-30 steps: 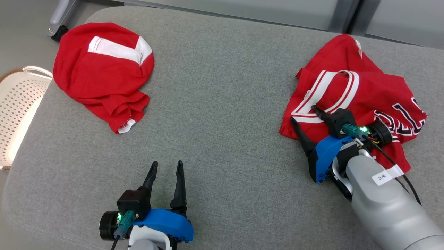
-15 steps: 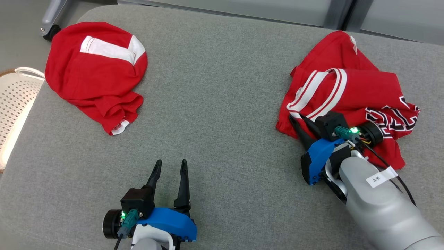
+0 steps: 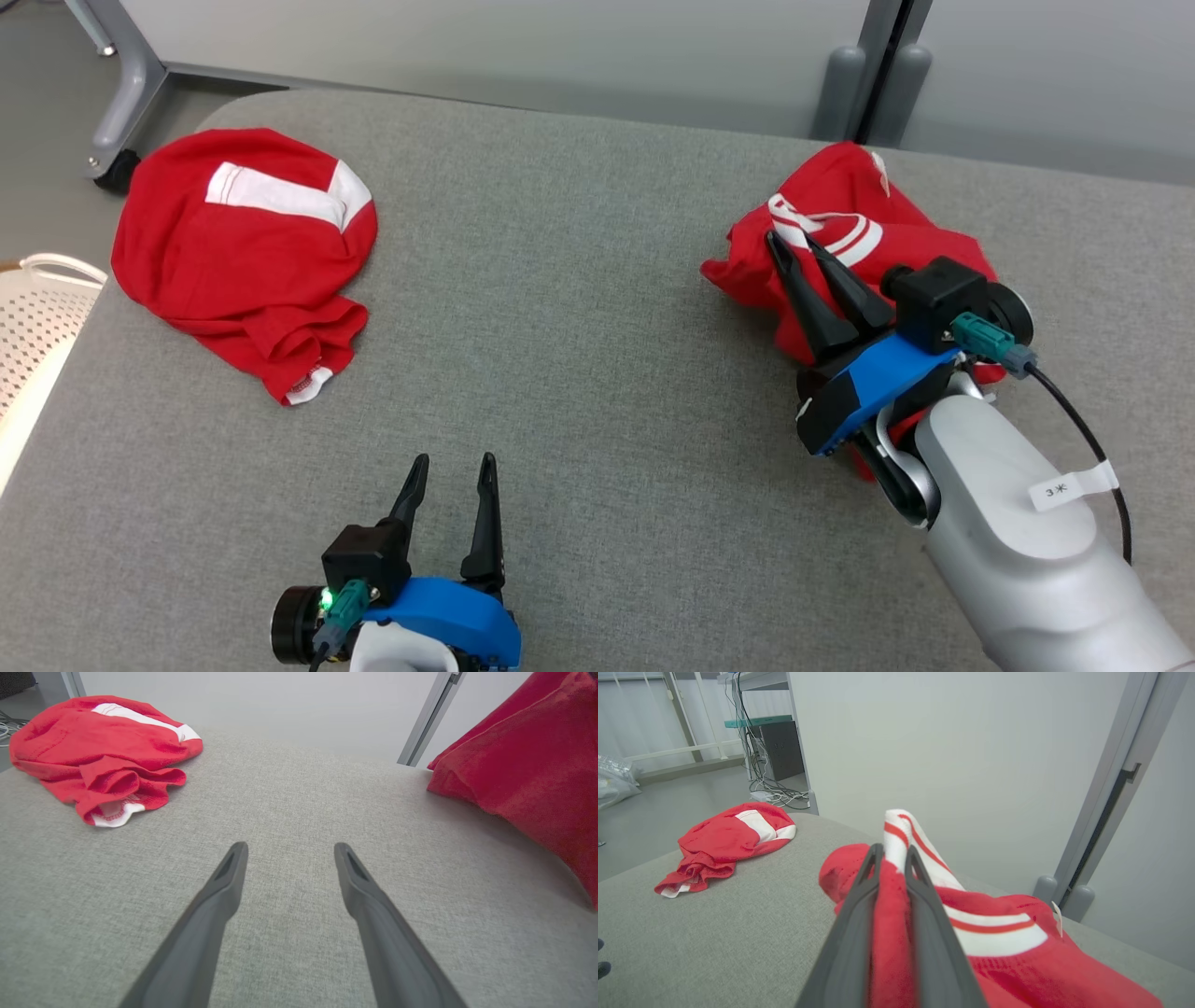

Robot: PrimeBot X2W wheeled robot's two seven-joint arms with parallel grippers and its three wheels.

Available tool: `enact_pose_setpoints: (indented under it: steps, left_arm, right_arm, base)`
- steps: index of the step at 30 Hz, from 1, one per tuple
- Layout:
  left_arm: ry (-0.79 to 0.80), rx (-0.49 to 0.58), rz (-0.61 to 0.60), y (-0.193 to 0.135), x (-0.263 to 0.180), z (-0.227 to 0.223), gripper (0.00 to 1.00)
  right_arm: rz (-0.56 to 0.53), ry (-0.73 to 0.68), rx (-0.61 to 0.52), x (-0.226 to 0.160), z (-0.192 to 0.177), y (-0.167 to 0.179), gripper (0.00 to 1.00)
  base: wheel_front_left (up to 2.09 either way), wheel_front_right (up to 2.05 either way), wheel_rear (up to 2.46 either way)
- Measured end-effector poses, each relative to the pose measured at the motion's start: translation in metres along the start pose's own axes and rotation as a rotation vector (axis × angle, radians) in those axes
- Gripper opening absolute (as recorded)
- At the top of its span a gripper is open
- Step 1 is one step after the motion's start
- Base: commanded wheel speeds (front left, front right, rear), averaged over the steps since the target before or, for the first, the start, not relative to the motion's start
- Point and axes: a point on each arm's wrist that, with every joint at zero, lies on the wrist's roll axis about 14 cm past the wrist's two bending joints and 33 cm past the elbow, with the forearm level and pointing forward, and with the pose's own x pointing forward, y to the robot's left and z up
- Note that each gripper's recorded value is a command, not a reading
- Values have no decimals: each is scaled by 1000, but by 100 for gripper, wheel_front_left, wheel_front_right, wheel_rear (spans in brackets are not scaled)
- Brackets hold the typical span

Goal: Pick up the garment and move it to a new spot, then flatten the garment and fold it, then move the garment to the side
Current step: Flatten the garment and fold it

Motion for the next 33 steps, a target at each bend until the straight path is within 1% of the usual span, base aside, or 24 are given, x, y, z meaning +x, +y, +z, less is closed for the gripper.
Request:
enact_pose_setpoints:
  steps: [5,10,13,14,15,16,17,20,22,24,26,29,33]
  left_arm:
    - [-27,-5,-18,-4,-8,7,100]
    - [-42,-3,-32,-6,-14,10,100]
    - [-36,-3,-38,-8,-16,7,100]
    - [-34,-4,-42,-9,-16,6,100]
    - [-30,-2,-47,-10,-16,5,100]
    - [-25,0,-55,-12,-15,4,100]
    - [-19,1,-64,-15,-15,2,100]
    - [-4,5,-93,-24,-12,-3,100]
    - [5,10,-118,-31,-8,-5,100]
    - [4,17,-139,-37,-2,-3,100]
    - [4,25,-156,-43,2,-3,100]
    - [7,35,-172,-48,7,-3,100]
    - [4,42,-194,-53,10,-2,100]
  right_arm:
    - [20,-167,2,-1,64,15,0]
    - [89,-342,50,-11,125,46,0]
    - [90,-394,96,-23,139,49,0]
    - [70,-399,122,-28,138,44,10]
    - [43,-391,141,-33,132,36,36]
    - [9,-370,155,-39,122,27,91]
    - [-35,-338,172,-46,107,15,100]
    - [-204,-201,189,-79,50,-31,100]
    - [-319,-107,175,-107,14,-62,100]
    - [-415,-49,176,-132,-8,-85,100]
    - [-473,-25,181,-147,-19,-97,100]
    - [-497,-16,177,-155,-23,-99,100]
    - [-486,-16,182,-152,-24,-91,100]
  base:
    - [0,0,0]
    - [0,0,0]
    - [0,0,0]
    - [0,0,0]
    - [0,0,0]
    - [0,0,0]
    - [0,0,0]
    - [0,0,0]
    - [0,0,0]
    - [0,0,0]
    - [0,0,0]
    - [0,0,0]
    - [0,0,0]
